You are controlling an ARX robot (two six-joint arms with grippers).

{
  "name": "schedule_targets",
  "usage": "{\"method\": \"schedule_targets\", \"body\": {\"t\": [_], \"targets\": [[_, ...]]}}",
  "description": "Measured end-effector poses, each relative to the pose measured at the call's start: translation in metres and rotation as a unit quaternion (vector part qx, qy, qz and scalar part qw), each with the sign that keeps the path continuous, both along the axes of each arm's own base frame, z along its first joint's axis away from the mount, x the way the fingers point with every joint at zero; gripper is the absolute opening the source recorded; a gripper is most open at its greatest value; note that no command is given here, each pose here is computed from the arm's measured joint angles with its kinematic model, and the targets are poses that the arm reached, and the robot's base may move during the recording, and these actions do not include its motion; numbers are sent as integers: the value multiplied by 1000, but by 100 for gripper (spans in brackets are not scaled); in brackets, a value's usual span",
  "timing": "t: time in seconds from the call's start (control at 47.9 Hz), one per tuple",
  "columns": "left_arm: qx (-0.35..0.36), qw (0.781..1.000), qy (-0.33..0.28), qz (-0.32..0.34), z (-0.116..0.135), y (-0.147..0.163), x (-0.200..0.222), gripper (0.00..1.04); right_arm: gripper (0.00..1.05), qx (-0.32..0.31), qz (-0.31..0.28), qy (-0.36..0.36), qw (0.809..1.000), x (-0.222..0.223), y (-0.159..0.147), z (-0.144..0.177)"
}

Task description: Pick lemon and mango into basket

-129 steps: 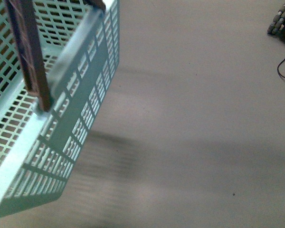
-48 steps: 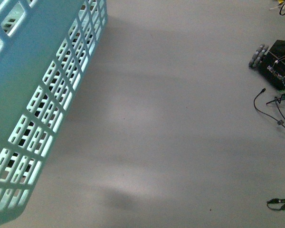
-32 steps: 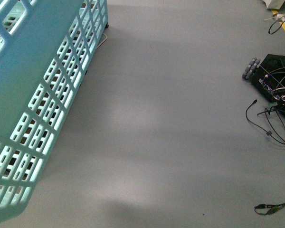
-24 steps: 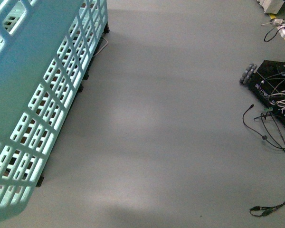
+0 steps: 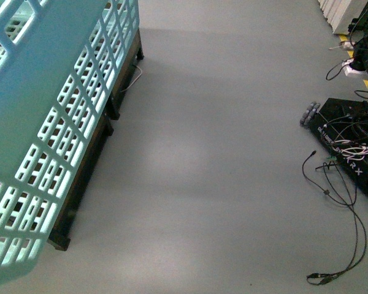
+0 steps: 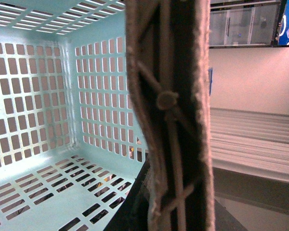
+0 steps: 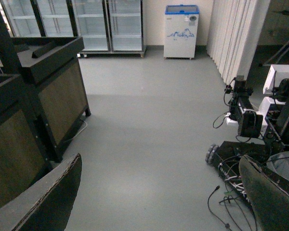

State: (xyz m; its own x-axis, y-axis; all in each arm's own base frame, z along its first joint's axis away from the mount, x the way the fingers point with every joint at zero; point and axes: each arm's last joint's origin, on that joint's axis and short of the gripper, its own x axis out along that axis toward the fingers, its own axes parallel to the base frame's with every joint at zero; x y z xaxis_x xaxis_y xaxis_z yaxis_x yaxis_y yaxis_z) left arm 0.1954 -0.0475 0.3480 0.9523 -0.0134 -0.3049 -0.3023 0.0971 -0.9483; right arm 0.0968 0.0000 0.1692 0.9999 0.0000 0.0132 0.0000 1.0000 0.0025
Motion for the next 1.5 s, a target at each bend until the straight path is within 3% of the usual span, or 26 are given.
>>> {"method": "schedule_targets", "body": {"t": [1.504], "targets": [[-2,1000,1,-3,0,-1,0,6,96,0,0,0,1000,0,0,0]]}}
